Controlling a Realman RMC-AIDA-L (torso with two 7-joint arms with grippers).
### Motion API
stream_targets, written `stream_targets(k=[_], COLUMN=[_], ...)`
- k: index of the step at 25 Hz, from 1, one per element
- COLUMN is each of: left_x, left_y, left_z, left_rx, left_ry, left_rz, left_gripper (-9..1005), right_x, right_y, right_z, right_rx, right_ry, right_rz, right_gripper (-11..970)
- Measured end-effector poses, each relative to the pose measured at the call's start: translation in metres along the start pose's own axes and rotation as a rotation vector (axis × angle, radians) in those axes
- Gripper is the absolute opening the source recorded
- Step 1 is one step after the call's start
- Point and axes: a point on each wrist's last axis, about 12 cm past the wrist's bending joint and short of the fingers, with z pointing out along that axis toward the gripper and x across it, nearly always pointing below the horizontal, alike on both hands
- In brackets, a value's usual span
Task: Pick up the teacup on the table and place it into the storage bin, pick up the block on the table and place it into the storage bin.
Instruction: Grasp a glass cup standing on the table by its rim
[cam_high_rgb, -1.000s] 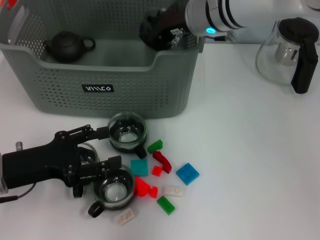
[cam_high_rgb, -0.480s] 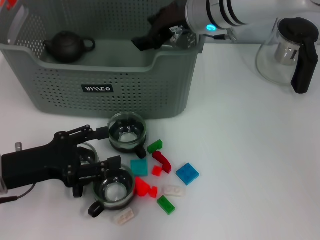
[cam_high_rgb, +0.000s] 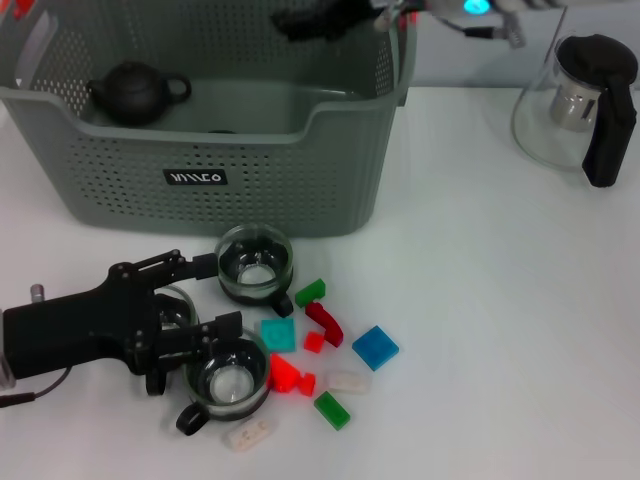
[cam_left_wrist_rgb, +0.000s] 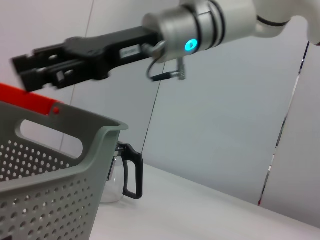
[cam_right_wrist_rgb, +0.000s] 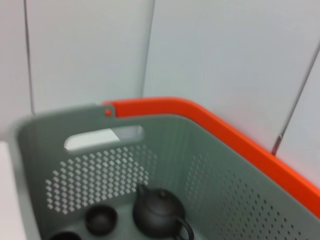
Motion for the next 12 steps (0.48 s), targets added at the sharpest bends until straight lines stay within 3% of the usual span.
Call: stream_targets(k=[6, 12], left_x=[0.000, -0.001], left_y=[0.000, 0.000], left_z=[-0.001, -0.002], left_rx=[0.000, 0.001], left_ry=[-0.001, -0.001], left_rz=[0.001, 0.002], left_gripper=[841, 842], right_x=[0.006, 0.026], right_y=[0.007, 0.030], right_z=[-0.048, -0.076], right_rx=[-0.054, -0.185], right_ry=[0.008, 0.125], right_rz=[0.022, 0.016], right_gripper=[724, 723])
